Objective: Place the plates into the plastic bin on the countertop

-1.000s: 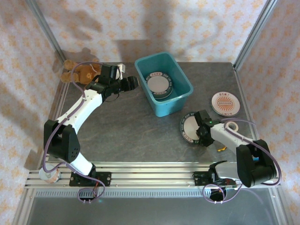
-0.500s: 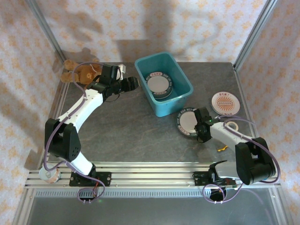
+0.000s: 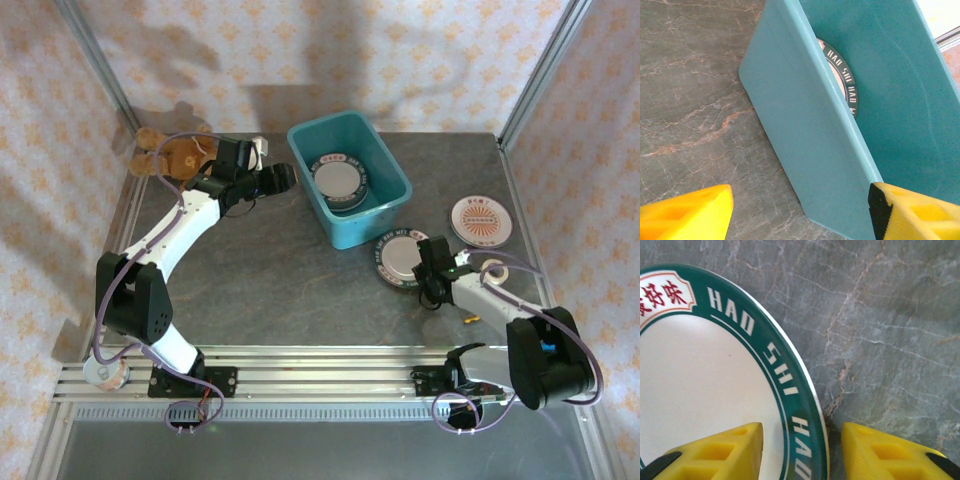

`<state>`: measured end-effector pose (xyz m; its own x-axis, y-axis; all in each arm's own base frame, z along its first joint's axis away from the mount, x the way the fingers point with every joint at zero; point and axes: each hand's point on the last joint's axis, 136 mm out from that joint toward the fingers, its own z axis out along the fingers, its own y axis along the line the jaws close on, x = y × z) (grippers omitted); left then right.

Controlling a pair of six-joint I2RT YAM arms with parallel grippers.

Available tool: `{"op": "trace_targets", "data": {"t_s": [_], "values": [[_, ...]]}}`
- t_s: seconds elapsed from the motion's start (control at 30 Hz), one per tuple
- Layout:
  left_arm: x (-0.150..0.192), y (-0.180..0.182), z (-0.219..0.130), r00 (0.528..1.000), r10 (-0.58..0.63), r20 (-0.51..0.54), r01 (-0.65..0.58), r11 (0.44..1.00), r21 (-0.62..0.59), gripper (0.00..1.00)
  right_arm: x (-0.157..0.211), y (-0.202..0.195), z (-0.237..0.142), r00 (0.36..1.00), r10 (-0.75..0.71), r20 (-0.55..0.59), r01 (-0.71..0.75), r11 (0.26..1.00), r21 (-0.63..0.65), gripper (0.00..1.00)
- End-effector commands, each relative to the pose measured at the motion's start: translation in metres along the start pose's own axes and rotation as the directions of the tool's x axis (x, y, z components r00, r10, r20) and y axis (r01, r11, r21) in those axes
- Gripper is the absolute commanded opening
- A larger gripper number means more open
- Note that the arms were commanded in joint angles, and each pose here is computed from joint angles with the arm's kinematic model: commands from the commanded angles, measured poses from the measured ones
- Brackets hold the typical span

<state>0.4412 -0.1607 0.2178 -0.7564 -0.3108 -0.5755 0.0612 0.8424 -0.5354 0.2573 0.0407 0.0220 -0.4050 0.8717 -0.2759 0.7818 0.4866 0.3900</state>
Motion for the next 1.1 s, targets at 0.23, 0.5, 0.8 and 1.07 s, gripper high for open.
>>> {"op": "trace_targets", "data": {"t_s": [0.23,0.5,0.8,1.07], "values": [[-0.008,0.0,0.002,1.0,-0.004,0.015,0.004,1.0,0.014,0.73,0.002,0.017,0.01,0.999,0.033,0.004,-0.032,0.994,-0.101,0.4],[-0.008,-0.001,0.001,1.0,0.005,0.013,-0.005,1.0,0.011,0.73,0.0,0.021,0.009,1.0,0.026,0.014,-0.024,0.992,-0.125,0.24],[-0.011,-0.003,0.001,1.0,0.003,0.021,-0.003,1.0,0.017,0.73,-0.014,0.018,-0.009,0.996,0.044,0.084,-0.032,0.99,-0.135,0.13],[-0.011,-0.002,0.0,1.0,0.004,0.026,-0.004,1.0,0.012,0.73,-0.028,0.006,-0.036,0.987,0.072,0.146,-0.052,0.989,-0.136,0.04]]}}
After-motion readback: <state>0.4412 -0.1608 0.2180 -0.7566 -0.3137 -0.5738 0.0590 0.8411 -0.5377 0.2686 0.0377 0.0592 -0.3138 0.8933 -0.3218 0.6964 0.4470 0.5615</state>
